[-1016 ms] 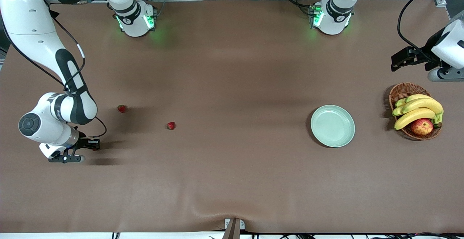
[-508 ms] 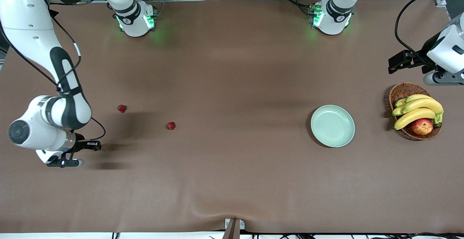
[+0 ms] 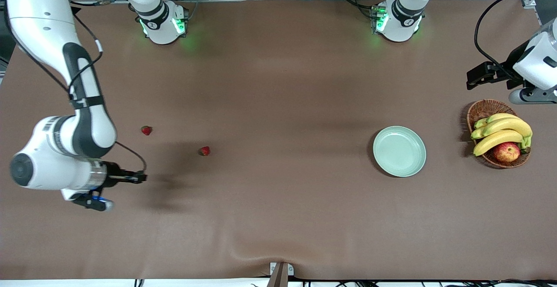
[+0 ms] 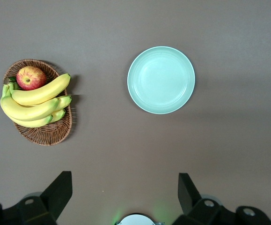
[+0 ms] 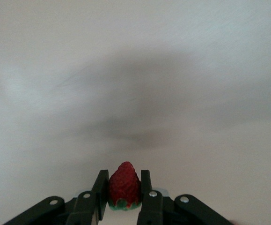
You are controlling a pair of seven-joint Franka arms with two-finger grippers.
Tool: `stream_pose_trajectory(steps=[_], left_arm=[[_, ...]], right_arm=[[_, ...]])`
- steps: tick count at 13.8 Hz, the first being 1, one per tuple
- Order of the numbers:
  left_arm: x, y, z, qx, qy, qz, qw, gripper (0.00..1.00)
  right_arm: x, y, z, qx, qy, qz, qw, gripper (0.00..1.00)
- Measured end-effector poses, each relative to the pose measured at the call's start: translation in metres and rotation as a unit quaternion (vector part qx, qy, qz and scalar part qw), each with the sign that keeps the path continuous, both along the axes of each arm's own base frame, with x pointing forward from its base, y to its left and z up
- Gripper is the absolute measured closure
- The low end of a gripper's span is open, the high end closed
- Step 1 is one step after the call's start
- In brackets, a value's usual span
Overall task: Collect all strawberries into plate
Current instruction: 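Carry the strawberry toward the plate and release it beside the plate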
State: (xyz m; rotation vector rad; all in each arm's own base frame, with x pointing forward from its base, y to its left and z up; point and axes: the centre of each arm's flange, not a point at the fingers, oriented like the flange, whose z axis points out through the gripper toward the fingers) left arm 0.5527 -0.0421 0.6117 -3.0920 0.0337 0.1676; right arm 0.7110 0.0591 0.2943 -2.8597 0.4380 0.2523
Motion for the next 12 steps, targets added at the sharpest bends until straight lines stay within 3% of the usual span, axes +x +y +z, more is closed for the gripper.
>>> stream_pose_trajectory(steps=[5, 12], left_arm=[[0.004, 0.001, -0.001, -0.001, -0.008, 0.000, 1.000, 0.00], [0.012, -0.001, -0.014, -0.001, 0.000, -0.001, 1.000, 0.00]], right_arm=[[-0.012, 0.115, 0.020, 0.033, 0.038, -0.099, 0.994, 0.68], [-0.047, 0.281, 0.033, 0.063, 0.008, -0.217, 0.974, 0.68]])
